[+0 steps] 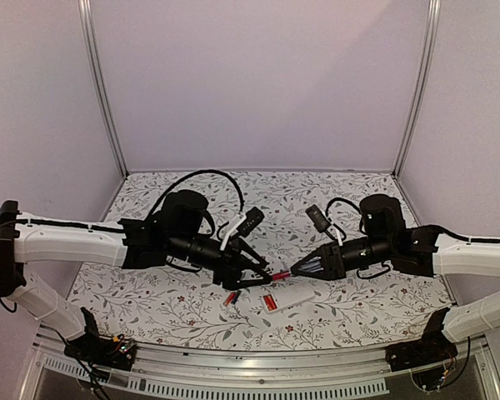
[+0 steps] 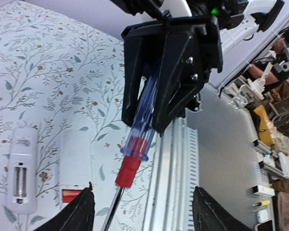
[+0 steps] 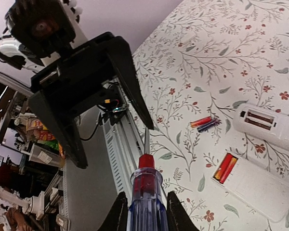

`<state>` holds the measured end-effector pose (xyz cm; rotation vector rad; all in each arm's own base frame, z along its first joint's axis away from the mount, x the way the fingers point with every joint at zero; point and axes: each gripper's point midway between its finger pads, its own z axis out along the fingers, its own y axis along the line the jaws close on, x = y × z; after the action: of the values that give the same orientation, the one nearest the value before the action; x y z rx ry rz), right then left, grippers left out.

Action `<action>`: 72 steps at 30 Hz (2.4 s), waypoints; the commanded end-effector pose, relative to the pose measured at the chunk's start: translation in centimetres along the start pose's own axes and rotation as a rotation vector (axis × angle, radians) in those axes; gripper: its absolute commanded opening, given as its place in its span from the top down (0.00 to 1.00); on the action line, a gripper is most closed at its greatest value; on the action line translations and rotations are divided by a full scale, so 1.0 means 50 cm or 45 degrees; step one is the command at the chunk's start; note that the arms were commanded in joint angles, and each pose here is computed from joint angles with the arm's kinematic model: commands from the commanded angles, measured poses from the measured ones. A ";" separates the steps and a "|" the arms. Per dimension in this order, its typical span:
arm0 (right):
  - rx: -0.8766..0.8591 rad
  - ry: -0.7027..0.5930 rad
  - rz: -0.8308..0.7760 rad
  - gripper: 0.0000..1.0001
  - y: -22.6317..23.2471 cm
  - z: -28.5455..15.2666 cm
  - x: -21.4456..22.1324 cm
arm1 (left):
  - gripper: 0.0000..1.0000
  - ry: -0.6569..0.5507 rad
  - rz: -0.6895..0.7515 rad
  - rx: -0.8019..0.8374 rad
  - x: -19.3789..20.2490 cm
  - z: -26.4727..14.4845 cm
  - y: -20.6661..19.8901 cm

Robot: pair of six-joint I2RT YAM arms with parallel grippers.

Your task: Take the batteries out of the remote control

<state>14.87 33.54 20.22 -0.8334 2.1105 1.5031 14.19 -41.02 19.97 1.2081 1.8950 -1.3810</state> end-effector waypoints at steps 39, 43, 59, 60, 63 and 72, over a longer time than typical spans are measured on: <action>0.822 0.136 0.094 1.00 -0.138 -0.004 0.062 | 0.30 0.152 0.458 -0.631 0.272 0.120 0.185; 0.877 0.157 0.071 1.00 -0.143 -0.002 0.064 | 0.29 0.163 0.450 -0.652 0.276 0.122 0.199; 0.965 0.222 0.101 1.00 -0.137 0.003 0.078 | 0.26 0.165 0.409 -0.704 0.269 0.121 0.242; 0.957 0.219 0.107 1.00 -0.133 0.002 0.078 | 0.26 0.164 0.403 -0.702 0.268 0.119 0.243; 0.946 0.205 0.117 1.00 -0.127 0.000 0.074 | 0.25 0.157 0.401 -0.680 0.267 0.121 0.240; 1.084 0.230 0.161 1.00 -0.151 -0.013 0.086 | 0.26 0.145 0.414 -0.594 0.262 0.136 0.224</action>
<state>16.76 31.27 12.98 -0.5590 2.5819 0.5772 17.10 -40.54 1.36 1.2695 1.8866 -0.6076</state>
